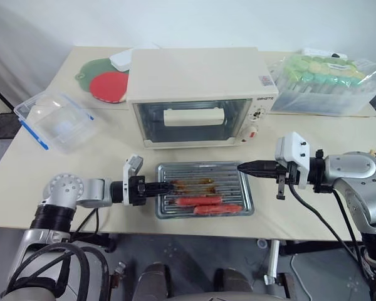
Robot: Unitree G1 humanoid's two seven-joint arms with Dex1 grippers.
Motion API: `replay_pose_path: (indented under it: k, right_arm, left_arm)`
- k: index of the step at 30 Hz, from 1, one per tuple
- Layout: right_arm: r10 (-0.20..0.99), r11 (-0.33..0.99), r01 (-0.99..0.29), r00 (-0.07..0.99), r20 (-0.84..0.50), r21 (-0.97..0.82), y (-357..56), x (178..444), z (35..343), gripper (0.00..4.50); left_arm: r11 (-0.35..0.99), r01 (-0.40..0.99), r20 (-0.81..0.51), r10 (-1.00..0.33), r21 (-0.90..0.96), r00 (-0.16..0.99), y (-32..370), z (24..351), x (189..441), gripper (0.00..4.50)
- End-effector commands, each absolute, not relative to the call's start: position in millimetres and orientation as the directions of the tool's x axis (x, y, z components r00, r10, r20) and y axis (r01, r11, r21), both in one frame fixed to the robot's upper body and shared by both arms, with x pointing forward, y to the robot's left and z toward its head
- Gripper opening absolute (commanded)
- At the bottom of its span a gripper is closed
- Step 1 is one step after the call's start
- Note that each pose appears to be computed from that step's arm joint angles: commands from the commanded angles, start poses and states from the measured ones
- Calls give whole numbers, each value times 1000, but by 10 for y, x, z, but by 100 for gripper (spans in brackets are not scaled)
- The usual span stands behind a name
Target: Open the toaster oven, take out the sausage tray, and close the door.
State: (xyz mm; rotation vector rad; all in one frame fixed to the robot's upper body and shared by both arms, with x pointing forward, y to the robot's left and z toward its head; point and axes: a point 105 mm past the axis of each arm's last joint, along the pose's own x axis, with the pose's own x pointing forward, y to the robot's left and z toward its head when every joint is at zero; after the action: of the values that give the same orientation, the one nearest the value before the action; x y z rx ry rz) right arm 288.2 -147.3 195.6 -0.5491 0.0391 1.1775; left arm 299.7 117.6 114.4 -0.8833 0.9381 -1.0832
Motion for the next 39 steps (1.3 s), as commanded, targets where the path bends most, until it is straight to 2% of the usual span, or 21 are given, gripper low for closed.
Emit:
replay_pose_path:
  k: [1, 8, 14, 20, 21, 23, 24, 27, 28, 30, 33, 35, 37, 39]
  right_arm:
    - [848, 292, -848, 444, -291, -443, -1556, 2895, 2075, 0]
    - [835, 308, -836, 466, -291, -455, -1616, 2916, 2098, 0]
    - [824, 299, -843, 464, -324, -448, -1707, 2914, 2072, 0]
    - [817, 269, -866, 436, -376, -421, -1812, 2928, 1968, 0]
    - [824, 254, -873, 421, -379, -417, -1816, 2921, 1957, 17]
    - [832, 235, -888, 394, -390, -396, -1847, 2906, 1915, 56]
    - [834, 227, -894, 383, -396, -387, -1873, 2901, 1890, 92]
    - [835, 219, -902, 371, -406, -373, -1999, 2931, 1820, 183]
    - [837, 219, -903, 368, -405, -369, -2034, 2944, 1812, 218]
    - [836, 216, -905, 365, -410, -366, -2112, 2970, 1795, 275]
    - [823, 201, -908, 360, -438, -368, -2213, 2999, 1747, 378]
    - [804, 201, -909, 366, -469, -366, -2320, 3020, 1710, 441]
    - [784, 219, -905, 386, -486, -365, -2423, 3056, 1675, 447]
    - [772, 244, -901, 405, -491, -359, -2501, 3075, 1630, 447]
  left_arm:
    - [278, 266, -235, -955, -923, 183, 1164, 941, 3045, 88]
    - [308, 299, -266, -948, -903, 173, 1237, 964, 3095, 303]
    - [387, 369, -322, -919, -845, 226, 1592, 1136, 3097, 442]
    - [505, 445, -426, -863, -740, 270, 2006, 1299, 2994, 448]
    - [527, 486, -443, -850, -697, 286, 2073, 1319, 2983, 449]
    - [562, 570, -471, -823, -599, 317, 2178, 1342, 2972, 450]
    - [563, 620, -467, -819, -546, 333, 2213, 1367, 2968, 450]
    - [460, 841, -172, -887, -284, 428, 2272, 1753, 2974, 450]
    - [456, 870, -126, -890, -189, 439, 2318, 1808, 2934, 450]
    - [487, 867, -176, -867, -103, 466, 2425, 1730, 2859, 450]
    - [492, 870, -146, -862, -21, 485, 2527, 1708, 2791, 450]
    - [435, 900, -221, -877, 9, 426, 2644, 1576, 2634, 450]
    - [408, 913, -328, -864, -11, 382, 2796, 1425, 2516, 450]
    - [422, 907, -361, -844, 9, 396, 2922, 1394, 2502, 450]
